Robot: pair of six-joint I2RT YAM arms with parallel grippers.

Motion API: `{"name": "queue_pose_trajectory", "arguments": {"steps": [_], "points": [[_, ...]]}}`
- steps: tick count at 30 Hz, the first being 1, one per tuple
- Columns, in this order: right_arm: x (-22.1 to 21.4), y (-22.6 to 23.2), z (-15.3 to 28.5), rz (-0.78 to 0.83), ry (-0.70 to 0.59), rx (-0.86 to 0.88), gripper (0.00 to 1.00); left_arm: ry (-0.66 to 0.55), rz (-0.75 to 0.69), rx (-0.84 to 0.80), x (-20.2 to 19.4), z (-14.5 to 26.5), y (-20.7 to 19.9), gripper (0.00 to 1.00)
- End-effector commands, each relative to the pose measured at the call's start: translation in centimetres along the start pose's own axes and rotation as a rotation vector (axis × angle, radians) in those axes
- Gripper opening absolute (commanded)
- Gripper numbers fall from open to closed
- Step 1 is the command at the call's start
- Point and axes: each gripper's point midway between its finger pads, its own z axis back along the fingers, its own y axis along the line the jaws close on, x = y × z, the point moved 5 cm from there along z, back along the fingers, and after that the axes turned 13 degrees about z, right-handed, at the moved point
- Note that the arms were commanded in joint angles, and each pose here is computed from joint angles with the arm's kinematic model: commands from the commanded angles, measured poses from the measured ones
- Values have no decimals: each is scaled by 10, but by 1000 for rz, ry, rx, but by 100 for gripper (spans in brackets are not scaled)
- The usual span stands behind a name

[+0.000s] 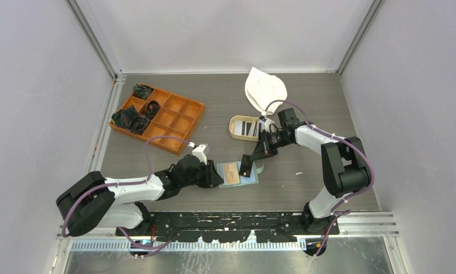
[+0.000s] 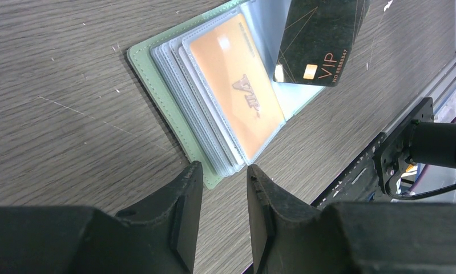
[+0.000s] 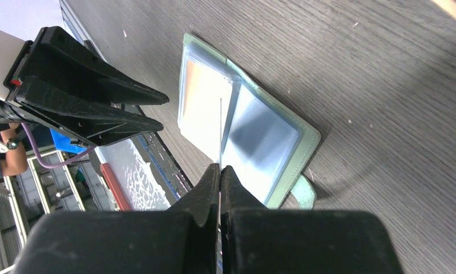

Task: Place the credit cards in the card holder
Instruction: Insert the credit card into the card holder.

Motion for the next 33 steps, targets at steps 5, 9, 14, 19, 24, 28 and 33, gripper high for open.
{"name": "queue_pose_trajectory", "arguments": {"steps": [5,9,14,19,24,28,33], "points": [[8,5,1,28,-17,39,1,-23,4,-15,7,-2,-8,37],[8,7,0,27,-18,56,1,-22,-5,-4,7,-3,-6,38],[6,4,-4,9,-5,57,1,-20,-16,-3,8,-6,-7,40],[2,-3,-9,-11,17,35,1,-23,-18,-7,9,-7,-8,41],[-2,-6,-13,-21,44,27,1,-29,-19,-15,11,-5,-9,42],[-5,-4,-18,-16,70,35,1,-29,-15,-6,12,-5,-7,42],[-8,-5,-21,-15,95,33,1,-24,-11,22,13,-6,-4,42]]}}
